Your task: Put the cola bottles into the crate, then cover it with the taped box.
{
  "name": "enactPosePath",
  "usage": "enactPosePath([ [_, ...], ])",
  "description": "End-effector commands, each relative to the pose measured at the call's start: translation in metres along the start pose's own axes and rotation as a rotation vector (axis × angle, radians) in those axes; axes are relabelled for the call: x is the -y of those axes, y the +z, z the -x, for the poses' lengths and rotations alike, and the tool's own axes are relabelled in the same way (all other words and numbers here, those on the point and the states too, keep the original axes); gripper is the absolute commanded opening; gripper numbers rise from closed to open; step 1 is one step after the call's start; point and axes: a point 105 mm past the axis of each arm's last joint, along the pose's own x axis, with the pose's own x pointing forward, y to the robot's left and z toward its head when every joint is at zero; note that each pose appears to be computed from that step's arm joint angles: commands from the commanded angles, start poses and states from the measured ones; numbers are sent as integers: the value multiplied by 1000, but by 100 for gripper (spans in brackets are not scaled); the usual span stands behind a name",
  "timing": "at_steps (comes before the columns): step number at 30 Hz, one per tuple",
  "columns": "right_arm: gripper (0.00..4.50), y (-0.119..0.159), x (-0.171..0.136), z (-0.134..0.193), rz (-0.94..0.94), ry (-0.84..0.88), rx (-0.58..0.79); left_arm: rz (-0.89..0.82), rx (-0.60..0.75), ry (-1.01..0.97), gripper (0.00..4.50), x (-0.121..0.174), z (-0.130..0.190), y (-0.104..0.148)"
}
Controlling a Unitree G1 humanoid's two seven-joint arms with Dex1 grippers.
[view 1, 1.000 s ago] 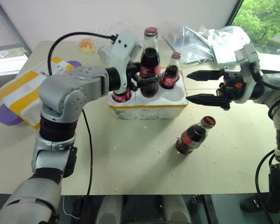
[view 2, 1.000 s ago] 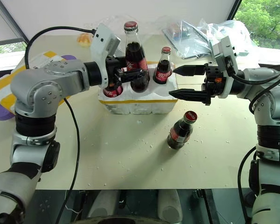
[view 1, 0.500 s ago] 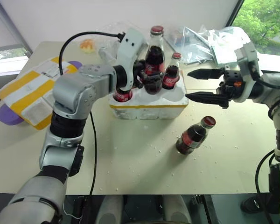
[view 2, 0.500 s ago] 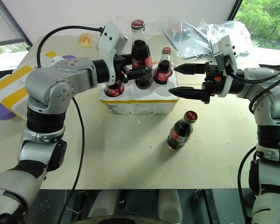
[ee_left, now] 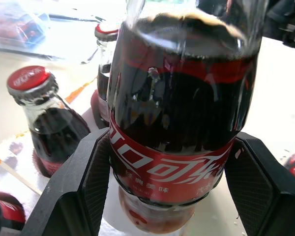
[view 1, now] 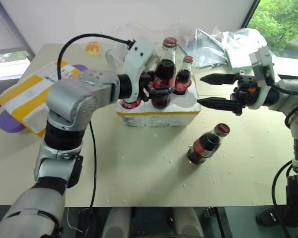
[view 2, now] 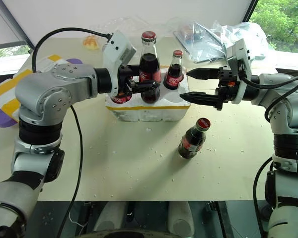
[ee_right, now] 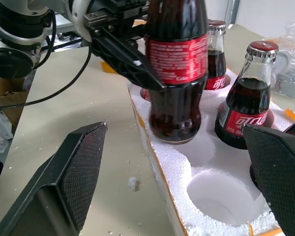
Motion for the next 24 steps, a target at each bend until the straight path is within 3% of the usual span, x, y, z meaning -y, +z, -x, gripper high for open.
enactPosePath([
  [1, 450, 13, -1, 7, 50, -13, 32, -23, 97, -7, 276, 6, 10, 23],
  [8, 450, 12, 0, 6, 48, -11, 33, 11, 110, 29, 276, 6, -6, 19],
  [20, 450, 8, 0, 10, 37, -25, 23, -50, 58, 227, 276, -26, -18, 10],
  [24, 450, 8, 0, 10, 36, -29, 24, -50, 34, 220, 276, -22, -25, 8],
])
